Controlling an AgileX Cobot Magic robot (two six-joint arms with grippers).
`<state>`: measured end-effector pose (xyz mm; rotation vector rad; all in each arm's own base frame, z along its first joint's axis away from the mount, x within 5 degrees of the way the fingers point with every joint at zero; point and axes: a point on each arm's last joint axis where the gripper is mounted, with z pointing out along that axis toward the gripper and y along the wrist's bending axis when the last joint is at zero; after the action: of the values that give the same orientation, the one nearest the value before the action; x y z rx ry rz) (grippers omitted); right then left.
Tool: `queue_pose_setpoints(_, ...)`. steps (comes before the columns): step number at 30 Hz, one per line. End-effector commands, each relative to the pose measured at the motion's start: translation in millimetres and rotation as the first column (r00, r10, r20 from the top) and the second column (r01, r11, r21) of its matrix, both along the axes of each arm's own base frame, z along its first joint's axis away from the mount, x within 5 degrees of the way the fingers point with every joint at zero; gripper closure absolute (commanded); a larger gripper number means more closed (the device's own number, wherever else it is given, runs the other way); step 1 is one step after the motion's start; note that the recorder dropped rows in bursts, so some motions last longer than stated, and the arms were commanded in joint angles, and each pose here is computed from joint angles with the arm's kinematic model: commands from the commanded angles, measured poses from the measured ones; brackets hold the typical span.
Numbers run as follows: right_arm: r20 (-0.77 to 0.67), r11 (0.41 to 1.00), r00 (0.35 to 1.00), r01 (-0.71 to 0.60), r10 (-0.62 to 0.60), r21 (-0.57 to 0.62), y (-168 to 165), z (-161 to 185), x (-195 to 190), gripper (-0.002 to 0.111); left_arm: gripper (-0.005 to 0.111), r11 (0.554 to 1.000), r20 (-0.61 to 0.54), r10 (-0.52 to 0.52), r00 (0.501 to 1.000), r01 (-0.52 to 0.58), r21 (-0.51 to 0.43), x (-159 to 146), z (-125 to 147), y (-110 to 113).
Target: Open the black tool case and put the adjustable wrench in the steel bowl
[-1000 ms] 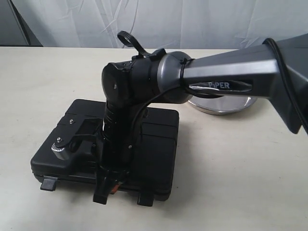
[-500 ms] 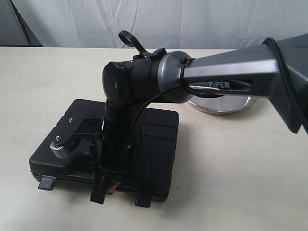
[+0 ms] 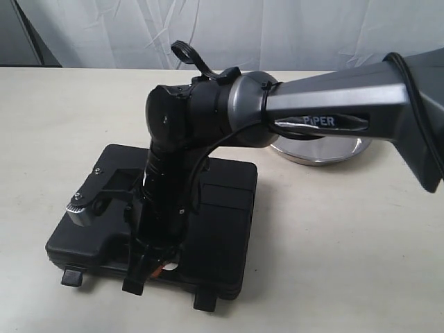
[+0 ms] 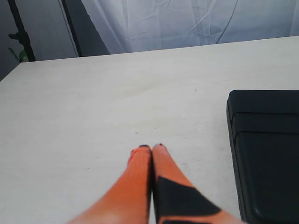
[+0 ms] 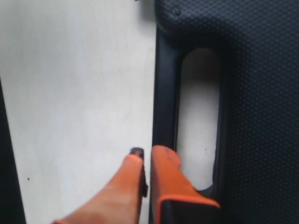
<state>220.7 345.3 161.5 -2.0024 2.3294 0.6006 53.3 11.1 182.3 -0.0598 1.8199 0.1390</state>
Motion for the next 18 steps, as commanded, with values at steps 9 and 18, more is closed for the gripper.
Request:
queue_pose_setpoints(9, 0.087, 1.000, 0.996, 0.001, -0.003, 0.023, 3, -4, 9, 0.066, 0.107, 1.000, 0.013, 0.002, 1.000, -0.002, -0.001, 0, 2, 0)
queue_pose_setpoints(18, 0.036, 1.000, 0.999, -0.018, 0.018, -0.016, 8, -20, 1, 0.066, 0.107, 1.000, 0.013, 0.002, 1.000, -0.002, -0.001, 0, 2, 0)
